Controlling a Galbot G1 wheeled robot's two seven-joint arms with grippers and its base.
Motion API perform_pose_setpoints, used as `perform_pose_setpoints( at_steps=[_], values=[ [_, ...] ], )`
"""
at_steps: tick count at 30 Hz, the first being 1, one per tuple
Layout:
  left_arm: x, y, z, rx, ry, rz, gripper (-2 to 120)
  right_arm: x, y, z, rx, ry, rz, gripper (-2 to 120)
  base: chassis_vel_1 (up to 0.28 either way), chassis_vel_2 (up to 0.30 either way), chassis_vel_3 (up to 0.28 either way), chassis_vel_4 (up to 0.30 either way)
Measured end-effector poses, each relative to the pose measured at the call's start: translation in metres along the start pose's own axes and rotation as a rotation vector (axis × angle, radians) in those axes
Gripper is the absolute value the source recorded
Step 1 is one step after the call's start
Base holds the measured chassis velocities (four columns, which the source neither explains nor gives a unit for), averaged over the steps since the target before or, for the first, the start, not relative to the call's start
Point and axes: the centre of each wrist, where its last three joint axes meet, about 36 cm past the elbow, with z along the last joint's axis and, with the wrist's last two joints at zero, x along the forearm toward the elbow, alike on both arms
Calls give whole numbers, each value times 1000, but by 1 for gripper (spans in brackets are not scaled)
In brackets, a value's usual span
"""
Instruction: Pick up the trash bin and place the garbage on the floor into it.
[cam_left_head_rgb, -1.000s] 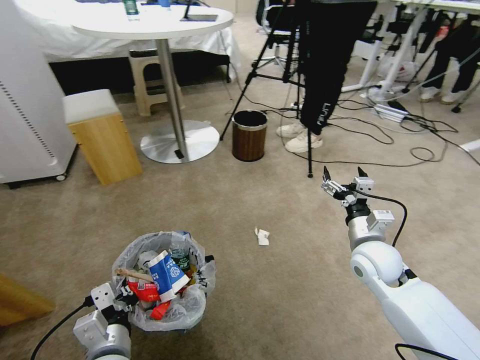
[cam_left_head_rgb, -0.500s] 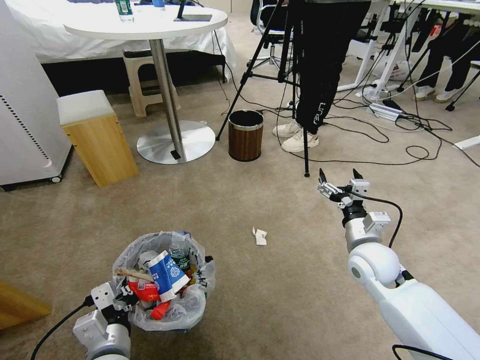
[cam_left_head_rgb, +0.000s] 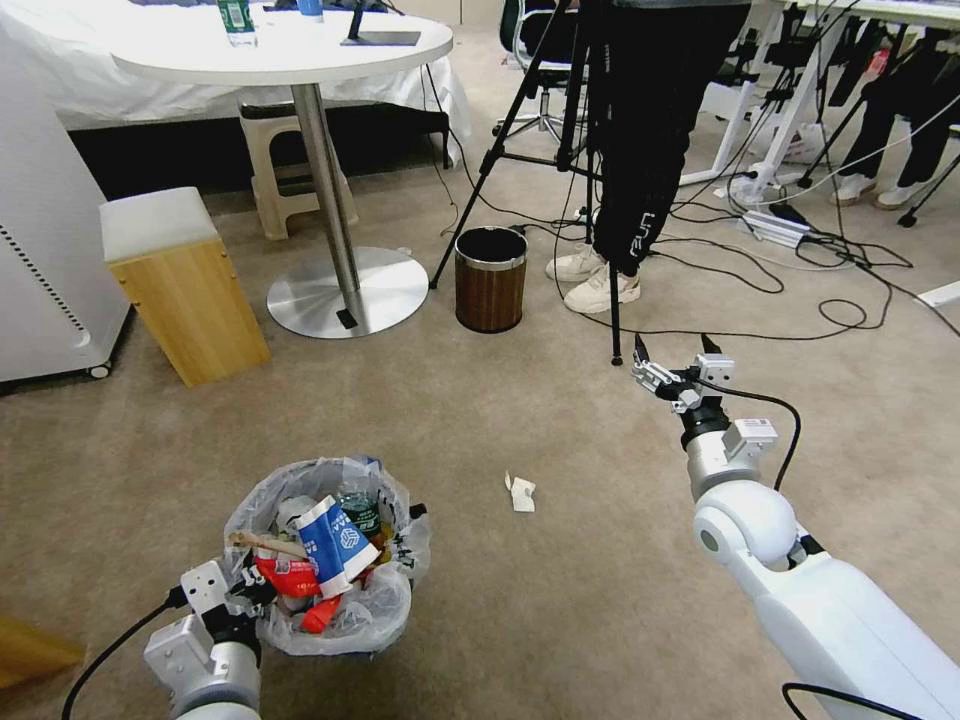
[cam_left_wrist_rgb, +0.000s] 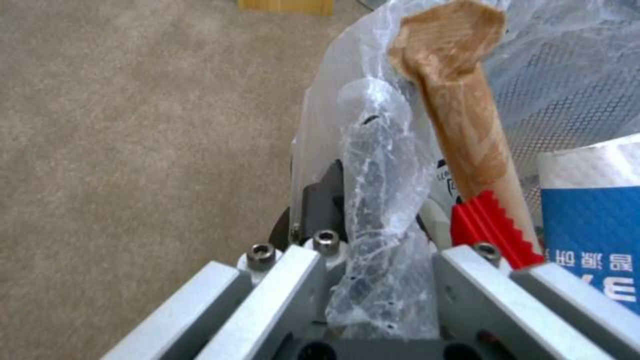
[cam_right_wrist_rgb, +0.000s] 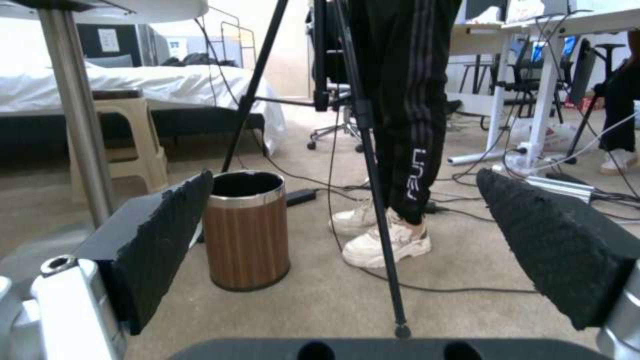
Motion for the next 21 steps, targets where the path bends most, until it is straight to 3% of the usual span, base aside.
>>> perform_pose_setpoints(
  at_steps=[21],
  values=[
    [3,-2,4,0,8,-8,1,0,-4,1,3,-11,-10,100,-106,99,100,-101]
  ],
)
